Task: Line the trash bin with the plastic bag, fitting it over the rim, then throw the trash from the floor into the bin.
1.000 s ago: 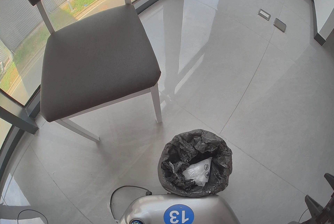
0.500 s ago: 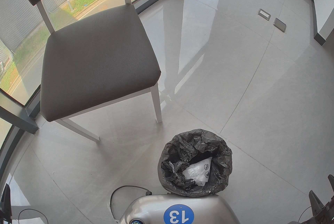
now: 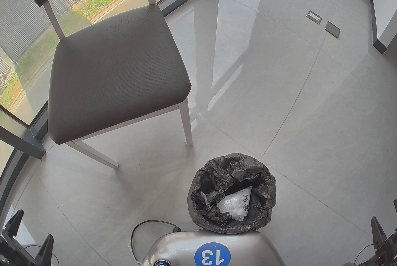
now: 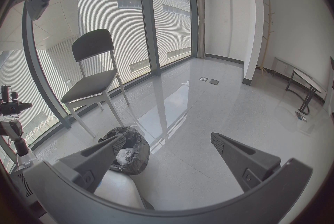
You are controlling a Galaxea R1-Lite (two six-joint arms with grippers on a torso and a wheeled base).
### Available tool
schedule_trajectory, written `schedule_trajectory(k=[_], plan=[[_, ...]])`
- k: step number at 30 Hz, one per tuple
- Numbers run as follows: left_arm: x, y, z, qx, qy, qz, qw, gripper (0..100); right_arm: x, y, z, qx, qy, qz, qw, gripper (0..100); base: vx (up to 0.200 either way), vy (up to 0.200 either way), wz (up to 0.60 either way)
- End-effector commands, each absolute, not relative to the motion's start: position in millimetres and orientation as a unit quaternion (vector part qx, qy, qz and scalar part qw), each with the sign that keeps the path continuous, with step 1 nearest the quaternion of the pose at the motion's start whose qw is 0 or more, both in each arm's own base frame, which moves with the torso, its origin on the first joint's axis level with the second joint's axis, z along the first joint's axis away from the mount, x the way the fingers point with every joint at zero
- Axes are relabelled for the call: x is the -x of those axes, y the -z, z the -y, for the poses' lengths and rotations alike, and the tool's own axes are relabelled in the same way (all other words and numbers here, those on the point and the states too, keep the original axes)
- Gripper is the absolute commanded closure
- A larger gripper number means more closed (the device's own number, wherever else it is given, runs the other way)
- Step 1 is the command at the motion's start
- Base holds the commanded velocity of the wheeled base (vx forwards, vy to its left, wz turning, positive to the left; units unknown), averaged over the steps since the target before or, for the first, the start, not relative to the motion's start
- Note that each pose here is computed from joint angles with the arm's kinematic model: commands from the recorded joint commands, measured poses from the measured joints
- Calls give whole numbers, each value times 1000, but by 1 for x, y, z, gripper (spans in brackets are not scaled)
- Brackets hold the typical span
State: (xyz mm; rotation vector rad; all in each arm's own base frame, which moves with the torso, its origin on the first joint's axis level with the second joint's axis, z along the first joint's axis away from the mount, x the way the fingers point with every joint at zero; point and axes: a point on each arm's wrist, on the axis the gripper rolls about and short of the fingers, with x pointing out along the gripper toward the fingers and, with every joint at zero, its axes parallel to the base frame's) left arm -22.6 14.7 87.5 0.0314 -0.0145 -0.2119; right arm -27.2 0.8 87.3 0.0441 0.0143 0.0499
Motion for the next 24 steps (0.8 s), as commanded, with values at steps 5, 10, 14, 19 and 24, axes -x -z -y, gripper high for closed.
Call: schedule_trajectory(k=[5,10,14,19,24], plan=[[9,-86,-9,-52,116,-77,989,0,27,-84,-1,-19,-30,-9,999,0,0,0,0],[9,-86,-7,-58,33,-90,994,0,27,-84,-1,-20,-38,-9,999,0,0,-160,0],[13,-85,-6,-40,-46,-73,996,0,27,-84,-1,-21,-37,-9,999,0,0,-200,0],[18,-84,-5,-14,-63,-42,997,0,27,-84,-1,-22,-40,-9,999,0,0,-200,0],[18,-84,-5,0,-49,-42,998,0,27,-84,-1,-24,-40,-8,999,0,0,-80,0]])
